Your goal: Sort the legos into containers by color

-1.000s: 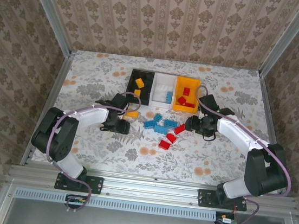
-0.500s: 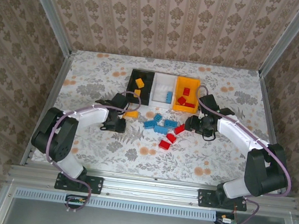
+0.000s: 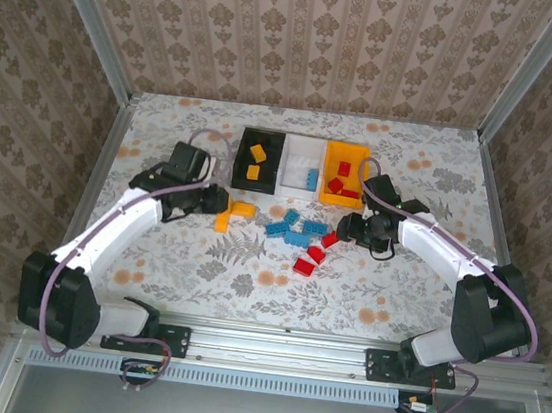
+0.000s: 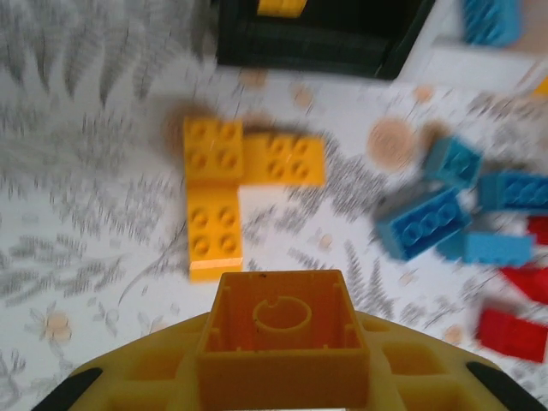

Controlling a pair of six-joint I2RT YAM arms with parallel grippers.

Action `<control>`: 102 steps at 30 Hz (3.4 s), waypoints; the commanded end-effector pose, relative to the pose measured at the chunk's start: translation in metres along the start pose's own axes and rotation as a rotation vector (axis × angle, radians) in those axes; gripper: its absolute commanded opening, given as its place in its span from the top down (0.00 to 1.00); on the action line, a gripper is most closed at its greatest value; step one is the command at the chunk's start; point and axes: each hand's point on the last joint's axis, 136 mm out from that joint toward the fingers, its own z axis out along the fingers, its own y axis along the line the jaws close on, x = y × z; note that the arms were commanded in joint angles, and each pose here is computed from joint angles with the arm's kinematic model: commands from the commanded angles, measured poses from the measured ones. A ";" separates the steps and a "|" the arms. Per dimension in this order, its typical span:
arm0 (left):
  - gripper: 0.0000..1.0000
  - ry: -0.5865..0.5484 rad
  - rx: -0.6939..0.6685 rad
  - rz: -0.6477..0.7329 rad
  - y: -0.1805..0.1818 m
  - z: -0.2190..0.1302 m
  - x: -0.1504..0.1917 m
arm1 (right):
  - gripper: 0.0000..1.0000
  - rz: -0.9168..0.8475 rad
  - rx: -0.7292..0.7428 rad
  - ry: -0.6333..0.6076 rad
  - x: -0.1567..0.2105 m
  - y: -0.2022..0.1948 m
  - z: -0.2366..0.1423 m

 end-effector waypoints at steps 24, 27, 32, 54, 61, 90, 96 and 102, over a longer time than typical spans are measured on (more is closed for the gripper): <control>0.67 0.158 -0.078 0.180 -0.011 0.144 -0.134 | 0.31 0.042 0.124 -0.038 0.024 -0.040 -0.016; 0.64 0.181 -0.089 0.181 -0.008 0.154 -0.131 | 0.29 0.067 0.105 -0.042 0.016 -0.038 -0.008; 0.53 0.197 -0.078 0.165 -0.009 0.163 -0.129 | 0.27 0.126 0.105 -0.038 -0.004 -0.035 0.005; 0.39 0.032 0.039 0.117 -0.038 0.066 -0.105 | 0.28 0.154 0.190 0.005 -0.043 -0.036 0.050; 0.38 0.014 0.026 0.128 -0.036 0.041 -0.083 | 0.38 0.155 0.213 0.032 -0.042 -0.043 0.062; 0.35 0.019 0.006 0.082 -0.011 0.018 -0.028 | 0.57 0.069 0.126 -0.152 -0.114 -0.008 -0.026; 0.34 0.038 -0.004 0.043 0.001 0.019 -0.006 | 0.57 0.027 0.110 -0.143 -0.164 0.016 -0.005; 0.33 0.073 -0.006 0.006 0.009 0.022 0.020 | 0.57 0.017 0.104 -0.131 -0.199 0.029 0.026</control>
